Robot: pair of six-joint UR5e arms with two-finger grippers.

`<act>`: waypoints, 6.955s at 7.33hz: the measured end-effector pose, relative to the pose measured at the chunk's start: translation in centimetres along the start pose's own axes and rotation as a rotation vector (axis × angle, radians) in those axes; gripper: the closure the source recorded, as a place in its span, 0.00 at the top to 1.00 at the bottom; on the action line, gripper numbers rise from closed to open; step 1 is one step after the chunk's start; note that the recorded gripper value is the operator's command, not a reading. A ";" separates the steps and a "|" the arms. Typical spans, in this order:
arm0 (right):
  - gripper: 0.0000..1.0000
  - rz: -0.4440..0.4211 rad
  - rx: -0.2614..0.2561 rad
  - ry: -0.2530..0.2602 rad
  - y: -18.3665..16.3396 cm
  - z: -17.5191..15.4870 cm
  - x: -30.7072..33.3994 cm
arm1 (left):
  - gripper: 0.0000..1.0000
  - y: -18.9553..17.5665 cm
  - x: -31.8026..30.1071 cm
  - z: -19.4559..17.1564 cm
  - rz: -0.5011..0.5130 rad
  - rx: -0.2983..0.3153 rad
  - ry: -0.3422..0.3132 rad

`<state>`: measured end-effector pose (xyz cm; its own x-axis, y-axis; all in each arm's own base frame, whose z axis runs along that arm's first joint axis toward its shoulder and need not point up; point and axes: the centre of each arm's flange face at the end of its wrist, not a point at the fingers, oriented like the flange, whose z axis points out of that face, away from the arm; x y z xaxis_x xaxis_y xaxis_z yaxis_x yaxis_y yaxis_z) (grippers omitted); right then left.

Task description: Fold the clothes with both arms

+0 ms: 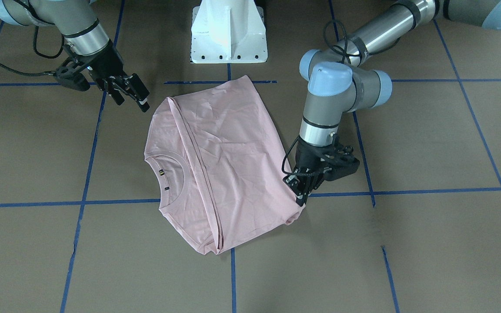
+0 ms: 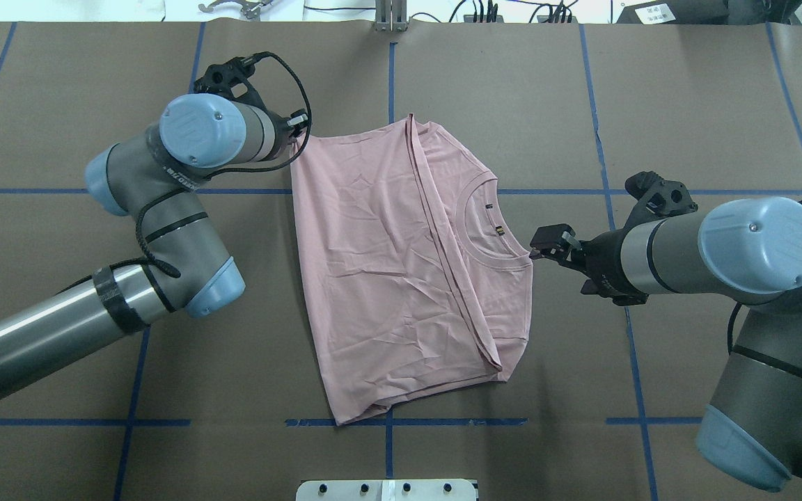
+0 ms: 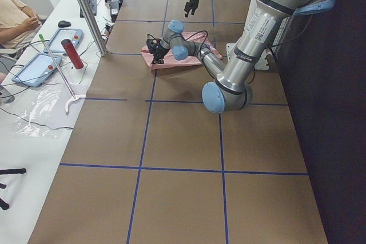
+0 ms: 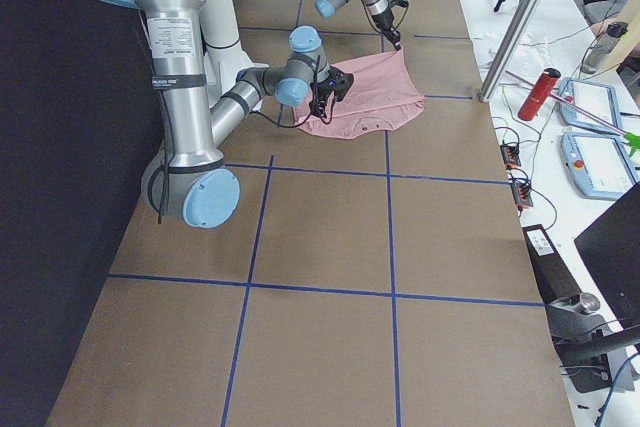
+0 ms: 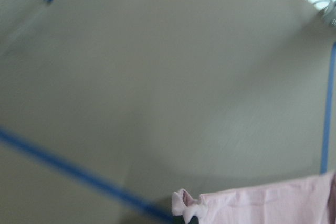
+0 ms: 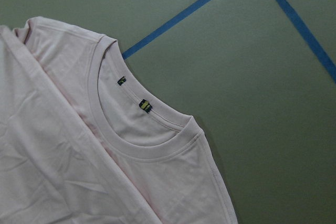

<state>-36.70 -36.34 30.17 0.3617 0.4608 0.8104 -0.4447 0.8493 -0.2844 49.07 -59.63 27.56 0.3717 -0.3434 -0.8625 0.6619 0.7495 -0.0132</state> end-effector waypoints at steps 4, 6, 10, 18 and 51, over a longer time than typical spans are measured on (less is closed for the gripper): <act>1.00 -0.008 0.007 -0.034 0.5 0.1 -2.2 | 0.53 -5.8 -0.4 4.9 0.016 0.068 0.000; 1.00 -0.045 -0.021 -0.046 4.2 2.6 -4.8 | 0.53 -5.9 0.1 3.6 0.013 0.066 0.040; 0.87 -0.142 -0.008 -0.014 15.5 9.7 -6.2 | 0.53 -5.7 -2.2 0.5 0.012 0.062 0.083; 0.20 -0.149 0.043 0.064 15.6 14.1 -4.2 | 0.53 -5.2 -1.9 0.3 0.013 0.056 0.087; 0.00 -0.138 0.059 0.075 14.4 9.1 -5.0 | 0.59 12.8 -9.9 -13.1 -0.223 -0.287 0.059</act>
<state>-52.35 -28.78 26.68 0.4815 0.3607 0.7988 -0.4330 0.8903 -0.1410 45.28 -39.19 29.32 0.1951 -0.4892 -0.8501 0.5095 0.7912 -0.3383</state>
